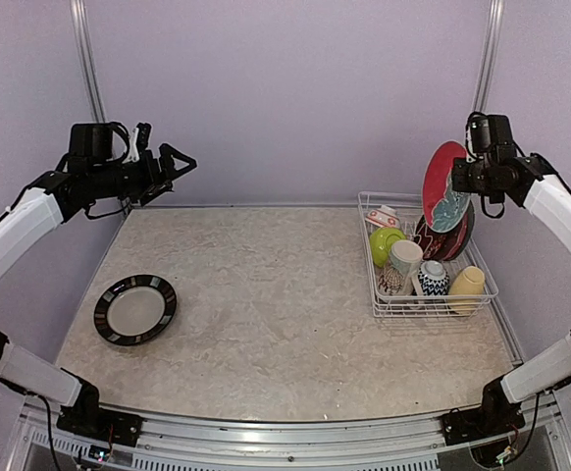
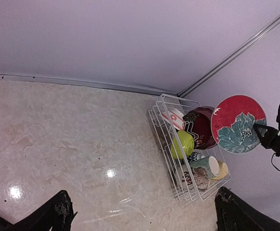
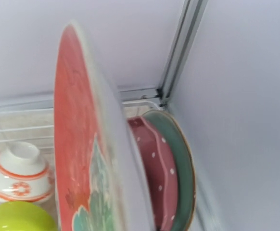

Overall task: Unload the mixed dishes from the dish rack
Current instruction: Pass from the right arm to the left

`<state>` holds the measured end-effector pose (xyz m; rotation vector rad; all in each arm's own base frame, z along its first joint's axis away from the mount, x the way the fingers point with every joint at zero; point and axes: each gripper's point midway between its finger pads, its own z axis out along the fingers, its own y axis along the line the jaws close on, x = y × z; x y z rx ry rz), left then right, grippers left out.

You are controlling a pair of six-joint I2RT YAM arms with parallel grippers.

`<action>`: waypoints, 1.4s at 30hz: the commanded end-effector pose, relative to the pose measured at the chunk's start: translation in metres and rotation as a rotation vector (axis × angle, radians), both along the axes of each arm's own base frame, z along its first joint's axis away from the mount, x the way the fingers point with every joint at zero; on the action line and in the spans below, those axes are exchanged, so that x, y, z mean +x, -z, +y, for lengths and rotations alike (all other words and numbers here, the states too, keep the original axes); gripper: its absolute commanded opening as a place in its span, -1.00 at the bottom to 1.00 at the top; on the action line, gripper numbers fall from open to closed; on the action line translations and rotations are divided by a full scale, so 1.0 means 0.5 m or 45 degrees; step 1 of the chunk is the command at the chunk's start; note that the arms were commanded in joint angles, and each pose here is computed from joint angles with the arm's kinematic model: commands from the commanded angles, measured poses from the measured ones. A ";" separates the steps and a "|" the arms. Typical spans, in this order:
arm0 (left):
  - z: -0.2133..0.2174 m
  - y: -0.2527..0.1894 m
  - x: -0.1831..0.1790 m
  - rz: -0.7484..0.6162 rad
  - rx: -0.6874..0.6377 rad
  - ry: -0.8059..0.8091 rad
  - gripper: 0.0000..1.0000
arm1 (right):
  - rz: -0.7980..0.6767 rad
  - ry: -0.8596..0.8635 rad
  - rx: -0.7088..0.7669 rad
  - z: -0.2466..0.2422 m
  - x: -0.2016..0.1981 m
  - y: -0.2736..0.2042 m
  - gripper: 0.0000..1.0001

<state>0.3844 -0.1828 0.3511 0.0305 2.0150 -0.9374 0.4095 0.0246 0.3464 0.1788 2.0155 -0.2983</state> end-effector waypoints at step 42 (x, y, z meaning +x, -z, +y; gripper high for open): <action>-0.335 0.209 -0.093 0.716 -0.508 0.942 0.34 | 0.140 -1.331 1.561 0.584 -0.069 0.049 -1.00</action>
